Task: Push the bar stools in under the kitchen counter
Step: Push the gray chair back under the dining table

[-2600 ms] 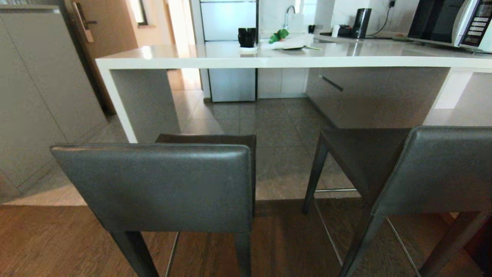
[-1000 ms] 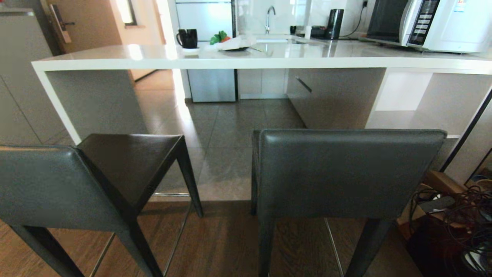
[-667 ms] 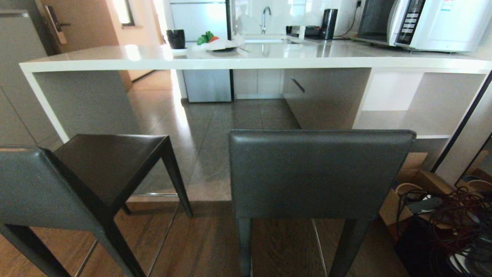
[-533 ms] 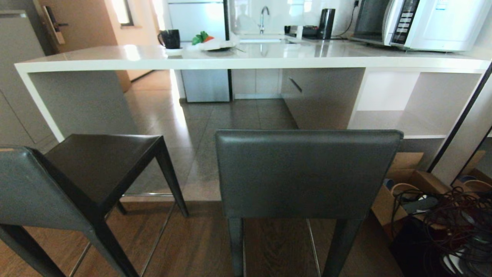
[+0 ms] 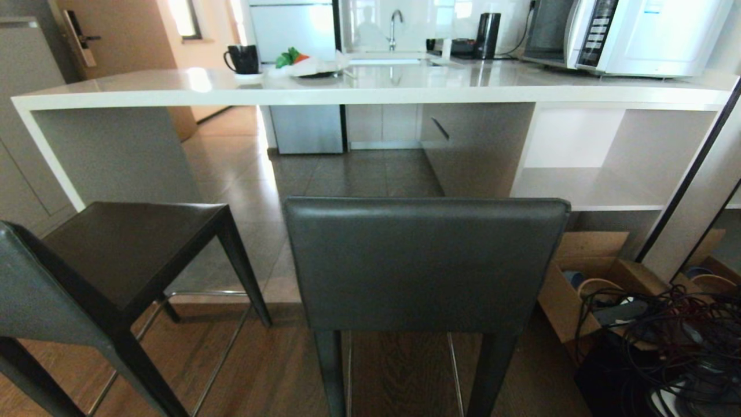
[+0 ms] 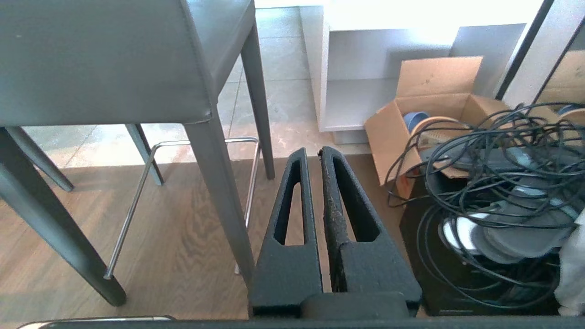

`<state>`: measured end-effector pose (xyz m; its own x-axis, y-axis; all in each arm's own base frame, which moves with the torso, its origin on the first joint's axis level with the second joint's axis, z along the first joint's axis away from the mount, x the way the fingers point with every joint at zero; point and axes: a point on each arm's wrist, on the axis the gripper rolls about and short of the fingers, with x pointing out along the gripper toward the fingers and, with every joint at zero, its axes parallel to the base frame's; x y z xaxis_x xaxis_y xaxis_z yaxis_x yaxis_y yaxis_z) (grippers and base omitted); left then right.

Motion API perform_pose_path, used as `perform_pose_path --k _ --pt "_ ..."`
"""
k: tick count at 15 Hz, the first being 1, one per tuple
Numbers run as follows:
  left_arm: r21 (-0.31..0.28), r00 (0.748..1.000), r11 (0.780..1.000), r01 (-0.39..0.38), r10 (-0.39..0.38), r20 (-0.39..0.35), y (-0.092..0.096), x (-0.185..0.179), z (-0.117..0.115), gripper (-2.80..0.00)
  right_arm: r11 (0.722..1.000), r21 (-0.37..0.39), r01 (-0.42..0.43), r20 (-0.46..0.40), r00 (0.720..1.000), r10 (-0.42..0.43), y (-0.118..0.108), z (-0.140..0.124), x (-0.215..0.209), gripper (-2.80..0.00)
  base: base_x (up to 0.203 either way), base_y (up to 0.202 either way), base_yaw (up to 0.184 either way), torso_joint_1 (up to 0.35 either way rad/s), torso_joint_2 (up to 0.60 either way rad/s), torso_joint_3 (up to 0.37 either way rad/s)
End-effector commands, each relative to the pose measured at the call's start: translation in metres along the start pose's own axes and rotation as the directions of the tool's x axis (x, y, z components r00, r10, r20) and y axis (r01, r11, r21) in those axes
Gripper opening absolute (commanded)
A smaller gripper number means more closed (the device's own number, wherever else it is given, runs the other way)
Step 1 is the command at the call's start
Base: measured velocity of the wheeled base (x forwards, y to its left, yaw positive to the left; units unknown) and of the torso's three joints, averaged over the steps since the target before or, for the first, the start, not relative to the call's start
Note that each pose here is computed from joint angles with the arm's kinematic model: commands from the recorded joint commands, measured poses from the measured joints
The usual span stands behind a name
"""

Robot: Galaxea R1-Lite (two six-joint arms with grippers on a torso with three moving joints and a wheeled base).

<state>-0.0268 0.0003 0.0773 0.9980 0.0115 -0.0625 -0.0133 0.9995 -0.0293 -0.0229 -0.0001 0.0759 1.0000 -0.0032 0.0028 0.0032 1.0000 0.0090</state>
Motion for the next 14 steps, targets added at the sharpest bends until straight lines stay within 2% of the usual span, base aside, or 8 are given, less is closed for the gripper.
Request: perform_pose_path --k 1,8,12,14 --pt "-0.001 1.000 1.000 -0.001 0.001 -0.002 0.000 0.000 0.000 -2.80 1.000 0.000 0.000 0.000 1.000 0.000 0.000 0.000 0.000 -2.80 0.000 0.000 0.000 0.000 0.00 0.000" --pt "0.002 1.000 1.000 -0.001 0.001 -0.002 0.000 0.000 0.000 -2.80 1.000 -0.001 -0.001 0.003 1.000 0.001 0.000 0.000 0.000 -2.80 0.000 0.000 0.000 0.000 0.00 0.000" --pt "0.044 1.000 0.999 0.008 -0.009 0.008 0.000 0.000 0.001 -2.80 1.000 -0.013 -0.002 0.009 1.000 0.002 0.000 0.002 -0.001 -2.80 0.000 0.000 0.000 0.000 0.00 0.000" --pt "0.033 0.997 0.998 0.044 -0.046 0.068 -0.002 -0.006 0.030 -2.80 1.000 -0.013 -0.023 0.052 0.998 0.023 0.001 0.024 -0.004 -2.80 0.000 0.000 0.000 0.000 0.00 0.000"
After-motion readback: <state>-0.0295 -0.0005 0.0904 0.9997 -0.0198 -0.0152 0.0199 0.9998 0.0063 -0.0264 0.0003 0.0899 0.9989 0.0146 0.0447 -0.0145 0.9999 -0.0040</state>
